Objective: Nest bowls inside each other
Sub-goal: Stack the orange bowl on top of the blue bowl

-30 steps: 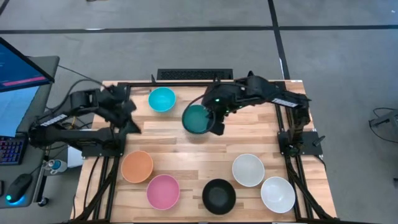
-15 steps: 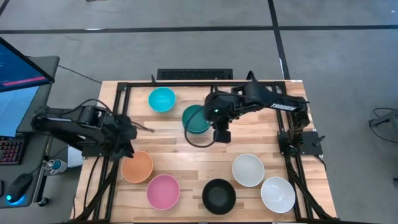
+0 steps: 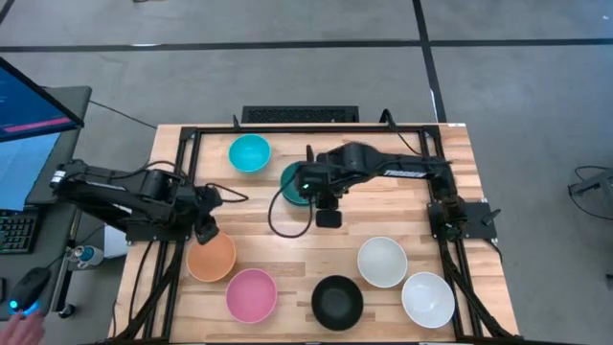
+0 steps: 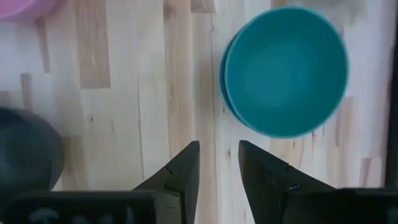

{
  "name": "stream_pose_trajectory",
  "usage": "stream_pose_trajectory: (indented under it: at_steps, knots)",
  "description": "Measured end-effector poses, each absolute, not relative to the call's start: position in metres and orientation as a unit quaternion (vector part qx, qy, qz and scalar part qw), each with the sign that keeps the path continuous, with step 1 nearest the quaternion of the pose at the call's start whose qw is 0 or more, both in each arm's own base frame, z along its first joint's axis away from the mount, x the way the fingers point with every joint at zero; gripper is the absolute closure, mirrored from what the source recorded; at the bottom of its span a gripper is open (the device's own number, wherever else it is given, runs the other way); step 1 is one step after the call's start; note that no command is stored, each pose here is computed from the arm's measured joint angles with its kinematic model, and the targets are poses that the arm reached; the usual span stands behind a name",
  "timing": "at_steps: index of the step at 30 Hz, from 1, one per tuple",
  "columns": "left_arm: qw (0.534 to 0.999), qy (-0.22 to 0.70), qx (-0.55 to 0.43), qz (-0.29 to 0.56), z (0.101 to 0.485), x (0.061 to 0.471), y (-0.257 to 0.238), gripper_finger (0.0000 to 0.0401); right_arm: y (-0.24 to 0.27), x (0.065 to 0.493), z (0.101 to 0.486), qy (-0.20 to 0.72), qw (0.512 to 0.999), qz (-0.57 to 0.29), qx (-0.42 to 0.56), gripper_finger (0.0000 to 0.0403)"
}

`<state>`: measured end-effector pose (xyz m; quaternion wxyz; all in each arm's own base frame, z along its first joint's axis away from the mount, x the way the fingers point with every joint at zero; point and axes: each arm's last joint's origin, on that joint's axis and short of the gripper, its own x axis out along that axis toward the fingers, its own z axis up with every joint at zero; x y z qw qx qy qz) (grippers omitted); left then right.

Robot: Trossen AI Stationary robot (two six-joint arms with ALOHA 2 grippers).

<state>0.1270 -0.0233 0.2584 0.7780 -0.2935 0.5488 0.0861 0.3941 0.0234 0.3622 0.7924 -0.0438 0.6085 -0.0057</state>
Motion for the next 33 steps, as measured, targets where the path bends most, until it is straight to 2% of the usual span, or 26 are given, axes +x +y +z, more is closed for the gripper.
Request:
stream_pose_trajectory:
  at_steps: [4,7,10,14,17,21,33]
  knots:
    - [0.772,0.586,-0.244,0.034,0.254,0.128,-0.026,0.0289,0.024,0.401,0.353,0.616,0.787,-0.006,-0.044,0.0270]
    - [0.769,0.612,-0.181,0.026,0.251,0.123,-0.024,0.0289,0.024,0.404,0.348,0.621,0.782,-0.005,-0.045,0.0269]
    - [0.766,0.624,-0.144,0.052,0.249,0.121,-0.022,0.0289,0.024,0.404,0.349,0.618,0.785,-0.005,-0.044,0.0268]
    - [0.774,0.606,-0.150,0.110,0.249,0.124,-0.019,0.0289,0.024,0.403,0.353,0.611,0.791,-0.011,-0.037,0.0270]
    - [0.787,0.587,-0.146,0.122,0.249,0.128,-0.019,0.0289,0.024,0.403,0.355,0.604,0.796,-0.020,-0.024,0.0270]
    - [0.805,0.578,-0.098,0.092,0.250,0.132,-0.019,0.0289,0.024,0.405,0.355,0.597,0.801,-0.022,-0.021,0.0269]
    - [0.794,0.606,-0.047,0.005,0.248,0.131,-0.022,0.0289,0.024,0.407,0.355,0.590,0.807,-0.031,-0.007,0.0269]
